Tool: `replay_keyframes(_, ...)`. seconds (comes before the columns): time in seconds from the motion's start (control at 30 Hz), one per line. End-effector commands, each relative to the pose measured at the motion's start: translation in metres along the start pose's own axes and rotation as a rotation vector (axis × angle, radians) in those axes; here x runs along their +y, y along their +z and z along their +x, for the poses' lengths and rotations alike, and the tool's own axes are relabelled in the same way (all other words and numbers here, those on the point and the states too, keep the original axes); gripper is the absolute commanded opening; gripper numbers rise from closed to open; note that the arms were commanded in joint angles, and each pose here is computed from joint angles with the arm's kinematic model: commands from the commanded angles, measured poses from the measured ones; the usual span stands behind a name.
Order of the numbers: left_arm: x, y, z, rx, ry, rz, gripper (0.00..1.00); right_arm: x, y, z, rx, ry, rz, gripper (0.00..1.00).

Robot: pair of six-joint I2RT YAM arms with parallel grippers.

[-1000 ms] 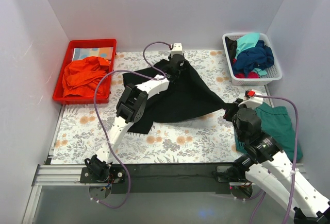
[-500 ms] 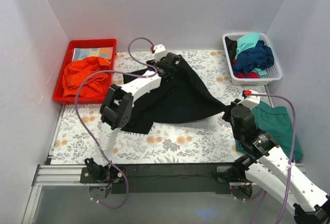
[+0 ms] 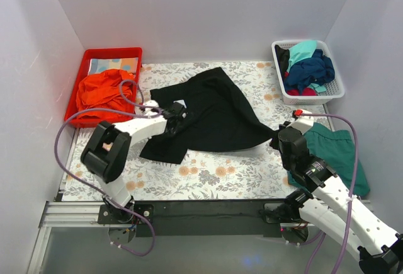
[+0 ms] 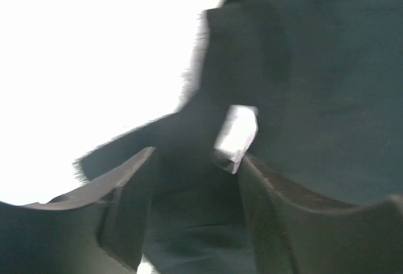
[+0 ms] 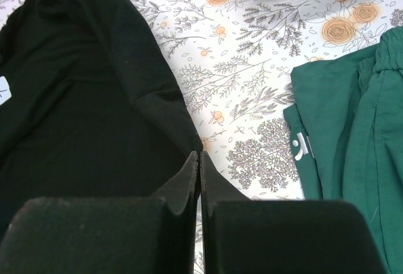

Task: Fold and stack the t-shirts
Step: Flatten out the tshirt

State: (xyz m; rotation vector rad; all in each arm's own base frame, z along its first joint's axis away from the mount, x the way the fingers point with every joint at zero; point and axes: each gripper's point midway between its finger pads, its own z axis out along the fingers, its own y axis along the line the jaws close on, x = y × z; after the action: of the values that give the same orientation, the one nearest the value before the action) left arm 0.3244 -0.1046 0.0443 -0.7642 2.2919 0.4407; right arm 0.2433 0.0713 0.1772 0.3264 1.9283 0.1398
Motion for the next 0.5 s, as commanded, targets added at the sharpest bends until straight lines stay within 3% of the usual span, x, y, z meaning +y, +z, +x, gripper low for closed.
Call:
replay_keyframes(0.0,0.037,-0.025,-0.027,-0.052,-0.201,0.007,0.5,0.004,0.002,0.001,-0.002,0.006,-0.015,0.01)
replay_keyframes(0.2,0.072,-0.036,-0.025,-0.052,-0.222,-0.014,0.51,0.01,0.005,0.01,0.036,0.0,-0.032,0.01)
replay_keyframes(0.47,0.101,-0.022,0.02,0.116,-0.281,0.012,0.52,0.01,0.007,0.017,0.057,-0.001,-0.036,0.01)
